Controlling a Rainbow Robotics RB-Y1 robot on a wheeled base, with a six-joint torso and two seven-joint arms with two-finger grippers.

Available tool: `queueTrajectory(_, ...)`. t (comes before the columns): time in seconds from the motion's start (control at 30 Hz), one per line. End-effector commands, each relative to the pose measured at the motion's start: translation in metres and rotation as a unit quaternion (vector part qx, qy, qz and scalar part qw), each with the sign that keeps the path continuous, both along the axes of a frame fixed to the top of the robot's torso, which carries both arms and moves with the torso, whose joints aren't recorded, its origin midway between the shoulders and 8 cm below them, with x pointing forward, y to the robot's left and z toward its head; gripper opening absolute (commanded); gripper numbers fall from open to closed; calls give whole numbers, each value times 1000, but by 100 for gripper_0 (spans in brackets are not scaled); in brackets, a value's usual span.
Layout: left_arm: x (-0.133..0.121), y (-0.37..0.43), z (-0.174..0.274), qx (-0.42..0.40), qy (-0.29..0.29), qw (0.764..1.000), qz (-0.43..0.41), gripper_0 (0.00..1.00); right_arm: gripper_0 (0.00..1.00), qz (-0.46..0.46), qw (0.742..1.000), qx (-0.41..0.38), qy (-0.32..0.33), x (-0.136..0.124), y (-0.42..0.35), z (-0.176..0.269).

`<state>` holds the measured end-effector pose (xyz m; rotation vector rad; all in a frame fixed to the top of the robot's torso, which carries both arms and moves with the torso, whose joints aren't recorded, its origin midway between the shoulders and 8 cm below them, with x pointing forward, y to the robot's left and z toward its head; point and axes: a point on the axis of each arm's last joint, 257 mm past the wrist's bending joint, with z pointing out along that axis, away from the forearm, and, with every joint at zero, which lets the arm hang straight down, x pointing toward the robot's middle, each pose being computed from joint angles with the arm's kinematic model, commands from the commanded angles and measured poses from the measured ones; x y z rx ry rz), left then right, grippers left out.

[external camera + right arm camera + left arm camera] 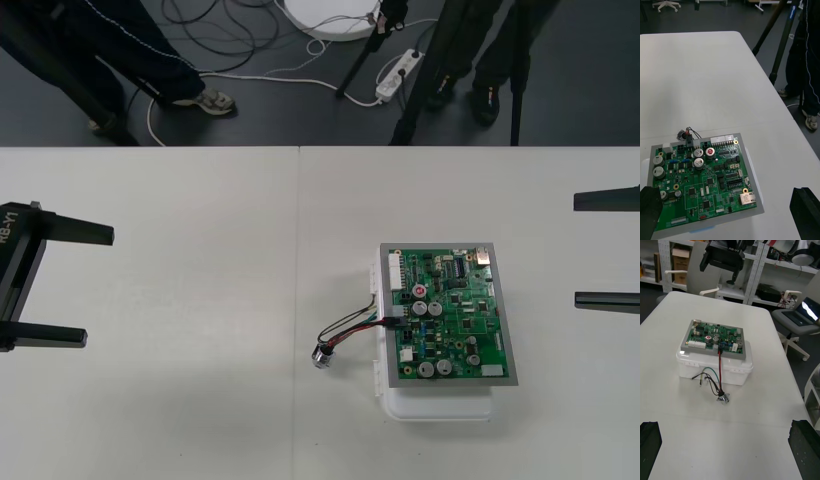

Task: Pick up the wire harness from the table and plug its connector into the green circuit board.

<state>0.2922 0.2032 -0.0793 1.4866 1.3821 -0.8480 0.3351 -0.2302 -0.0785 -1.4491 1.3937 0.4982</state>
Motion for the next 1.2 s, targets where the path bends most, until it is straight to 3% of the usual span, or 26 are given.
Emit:
queueTrajectory(0.03, -15, 15, -7, 41, 33, 999, 5, 100, 100, 28, 999, -24, -23, -8, -19, -5)
queueTrajectory(0.17, -15, 17, -9, 47, 32, 998, 7, 100, 100, 51, 998, -28, -29, -14, -26, -3)
queueTrajectory(0.47, -8, 24, -21, 71, 29, 997, 21, 100, 100, 88, 994, -43, 42, -51, -45, -15)
queueTrajectory(0.77, 2, 38, -33, 81, 47, 994, 48, 100, 100, 94, 993, -27, 71, -78, -48, -14)
queueTrajectory(1.2, 13, 53, -49, 105, 51, 991, 71, 100, 100, 75, 994, -6, 73, -70, -61, -8)
